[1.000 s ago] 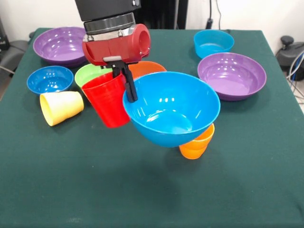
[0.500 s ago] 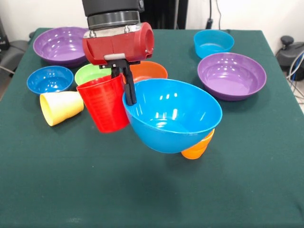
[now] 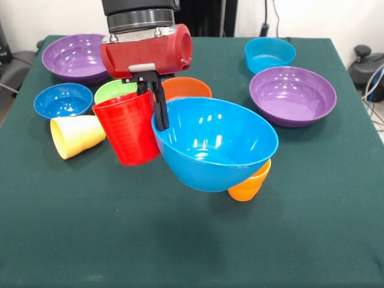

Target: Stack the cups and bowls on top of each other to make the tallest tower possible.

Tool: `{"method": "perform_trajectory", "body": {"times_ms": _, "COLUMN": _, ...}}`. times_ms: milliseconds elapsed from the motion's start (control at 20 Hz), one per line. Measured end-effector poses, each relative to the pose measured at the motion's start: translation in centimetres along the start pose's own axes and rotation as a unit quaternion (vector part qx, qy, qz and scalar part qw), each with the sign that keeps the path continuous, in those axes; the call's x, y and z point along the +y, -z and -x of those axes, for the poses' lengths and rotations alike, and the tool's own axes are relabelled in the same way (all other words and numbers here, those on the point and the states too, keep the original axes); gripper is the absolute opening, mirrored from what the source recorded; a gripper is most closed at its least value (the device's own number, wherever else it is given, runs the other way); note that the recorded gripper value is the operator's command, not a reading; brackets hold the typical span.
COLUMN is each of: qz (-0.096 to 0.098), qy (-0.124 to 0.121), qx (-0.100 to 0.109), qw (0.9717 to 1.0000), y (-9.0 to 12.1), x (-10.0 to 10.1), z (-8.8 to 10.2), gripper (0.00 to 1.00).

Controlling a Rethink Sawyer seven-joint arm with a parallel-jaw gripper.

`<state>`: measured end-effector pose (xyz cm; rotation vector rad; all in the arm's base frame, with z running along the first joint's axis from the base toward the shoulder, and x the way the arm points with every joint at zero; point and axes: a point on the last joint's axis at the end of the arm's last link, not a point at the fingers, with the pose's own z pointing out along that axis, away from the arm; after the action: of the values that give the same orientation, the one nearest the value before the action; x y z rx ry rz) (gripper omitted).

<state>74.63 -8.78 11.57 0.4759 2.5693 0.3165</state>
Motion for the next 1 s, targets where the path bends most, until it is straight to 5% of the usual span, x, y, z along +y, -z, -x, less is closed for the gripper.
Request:
{"method": "perform_trajectory", "body": {"times_ms": 600, "qz": 0.006, "qy": -0.017, "qx": 0.004, "qw": 0.9998, "y": 0.3, "x": -0.7, "z": 0.0, "gripper": 0.0}}
{"method": "perform_trajectory", "body": {"times_ms": 1000, "qz": 0.033, "qy": -0.024, "qx": -0.006, "qw": 0.9992, "y": 0.5, "x": 0.2, "z": -0.9, "gripper": 0.0}}
